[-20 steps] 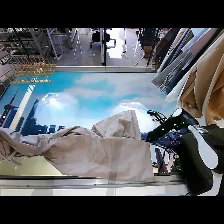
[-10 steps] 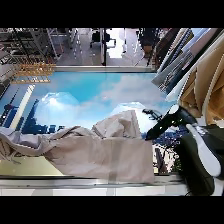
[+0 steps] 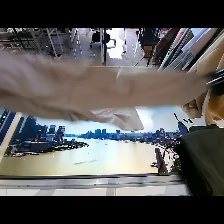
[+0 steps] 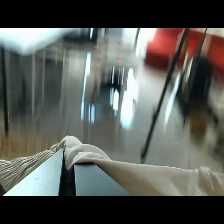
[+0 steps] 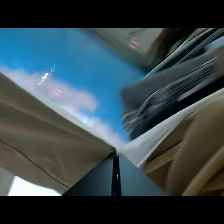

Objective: Fold the clothes and pants, and hang the long-sleeved shirts on hangers.

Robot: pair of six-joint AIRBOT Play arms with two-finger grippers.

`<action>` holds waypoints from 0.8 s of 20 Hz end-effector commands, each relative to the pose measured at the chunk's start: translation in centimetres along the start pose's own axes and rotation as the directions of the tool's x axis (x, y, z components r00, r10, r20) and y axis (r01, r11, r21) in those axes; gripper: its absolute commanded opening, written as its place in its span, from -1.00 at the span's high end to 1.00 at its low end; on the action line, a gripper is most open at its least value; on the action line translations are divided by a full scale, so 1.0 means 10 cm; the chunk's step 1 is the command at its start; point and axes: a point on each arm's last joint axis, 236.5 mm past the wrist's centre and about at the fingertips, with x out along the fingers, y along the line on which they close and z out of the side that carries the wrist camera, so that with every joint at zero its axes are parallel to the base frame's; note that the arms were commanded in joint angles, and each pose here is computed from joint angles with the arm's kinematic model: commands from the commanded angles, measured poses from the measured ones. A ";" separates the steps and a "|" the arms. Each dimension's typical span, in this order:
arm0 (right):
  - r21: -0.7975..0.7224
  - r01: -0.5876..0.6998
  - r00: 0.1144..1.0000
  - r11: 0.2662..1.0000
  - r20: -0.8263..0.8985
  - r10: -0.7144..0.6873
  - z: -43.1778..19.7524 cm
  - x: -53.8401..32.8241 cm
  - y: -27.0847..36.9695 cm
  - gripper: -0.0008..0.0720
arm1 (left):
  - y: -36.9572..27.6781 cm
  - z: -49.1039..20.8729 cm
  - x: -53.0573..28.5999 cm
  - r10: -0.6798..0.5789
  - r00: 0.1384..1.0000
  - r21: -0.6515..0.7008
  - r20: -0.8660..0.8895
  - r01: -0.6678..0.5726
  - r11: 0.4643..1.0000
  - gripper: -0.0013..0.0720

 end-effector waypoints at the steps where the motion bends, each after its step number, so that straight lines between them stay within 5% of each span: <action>1: 0.038 0.362 0.837 0.931 0.426 -0.343 1.06 -1.63 -0.47 0.95 | -0.57 1.19 -0.83 0.002 0.906 0.025 0.424 -0.014 1.000 0.93; 5: 0.038 0.491 0.712 0.870 0.558 -0.426 1.31 -2.38 -0.48 0.95 | -0.48 1.08 -0.87 0.082 0.924 0.127 0.374 -0.139 0.982 0.93; 9: 0.009 0.429 0.797 0.903 0.468 -0.383 1.14 -1.97 -0.48 0.95 | 0.42 0.50 -0.52 0.204 0.968 0.182 0.146 -0.229 0.956 0.93; 13: -0.014 0.086 0.989 0.996 0.120 -0.084 0.39 -0.85 -0.04 0.95 | 0.92 -0.69 -0.22 0.075 0.957 -0.068 -0.281 -0.098 0.993 0.93; 16: 0.085 -0.154 0.973 0.984 -0.159 0.166 -0.42 -0.15 0.39 0.95 | 0.96 -1.75 -0.21 -0.132 0.822 -0.262 -0.555 -0.022 0.965 0.93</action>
